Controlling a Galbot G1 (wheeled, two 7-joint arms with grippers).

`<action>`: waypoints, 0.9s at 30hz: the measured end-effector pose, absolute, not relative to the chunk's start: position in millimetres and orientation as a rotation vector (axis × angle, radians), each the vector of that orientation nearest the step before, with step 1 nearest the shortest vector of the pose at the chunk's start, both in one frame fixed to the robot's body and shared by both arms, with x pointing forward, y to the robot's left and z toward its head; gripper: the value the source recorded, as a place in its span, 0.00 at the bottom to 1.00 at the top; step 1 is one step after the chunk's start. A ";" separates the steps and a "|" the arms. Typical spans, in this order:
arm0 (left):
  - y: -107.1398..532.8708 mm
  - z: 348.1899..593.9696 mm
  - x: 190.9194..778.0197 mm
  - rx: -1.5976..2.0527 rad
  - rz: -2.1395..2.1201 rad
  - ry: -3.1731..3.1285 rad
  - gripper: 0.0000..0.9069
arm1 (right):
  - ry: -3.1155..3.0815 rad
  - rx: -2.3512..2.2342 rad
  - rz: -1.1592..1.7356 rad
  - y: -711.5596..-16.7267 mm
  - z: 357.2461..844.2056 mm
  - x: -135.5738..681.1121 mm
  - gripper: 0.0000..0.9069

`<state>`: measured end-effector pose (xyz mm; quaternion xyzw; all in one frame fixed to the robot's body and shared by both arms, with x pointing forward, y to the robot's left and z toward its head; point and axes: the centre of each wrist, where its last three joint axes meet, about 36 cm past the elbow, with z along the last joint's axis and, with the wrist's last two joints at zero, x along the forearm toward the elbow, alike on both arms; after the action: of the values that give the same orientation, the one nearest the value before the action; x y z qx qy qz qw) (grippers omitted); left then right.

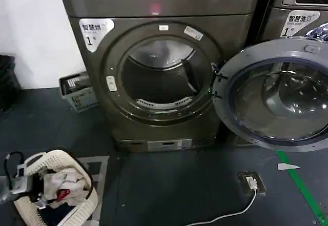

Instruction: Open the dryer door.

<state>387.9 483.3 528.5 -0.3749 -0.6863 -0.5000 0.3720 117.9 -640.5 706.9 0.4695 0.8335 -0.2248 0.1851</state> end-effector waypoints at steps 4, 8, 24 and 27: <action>484.6 530.4 388.8 -0.955 -1.289 -1.753 1.00 | 2.350 1.315 -0.640 -639.1 707.9 117.1 1.00; 491.9 532.4 390.2 -0.960 -1.300 -1.702 1.00 | 2.358 1.305 -0.645 -637.5 707.0 116.2 1.00; 513.5 531.9 393.5 -0.938 -1.354 -1.611 1.00 | 2.343 1.310 -0.665 -632.6 711.9 111.1 1.00; 513.4 531.6 393.4 -0.939 -1.362 -1.603 1.00 | 2.344 1.309 -0.669 -631.8 712.6 110.8 1.00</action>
<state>393.4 513.4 531.6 -0.3725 -0.6357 -0.5402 0.4066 110.8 -631.8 712.6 0.4649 0.8323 -0.2375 0.1864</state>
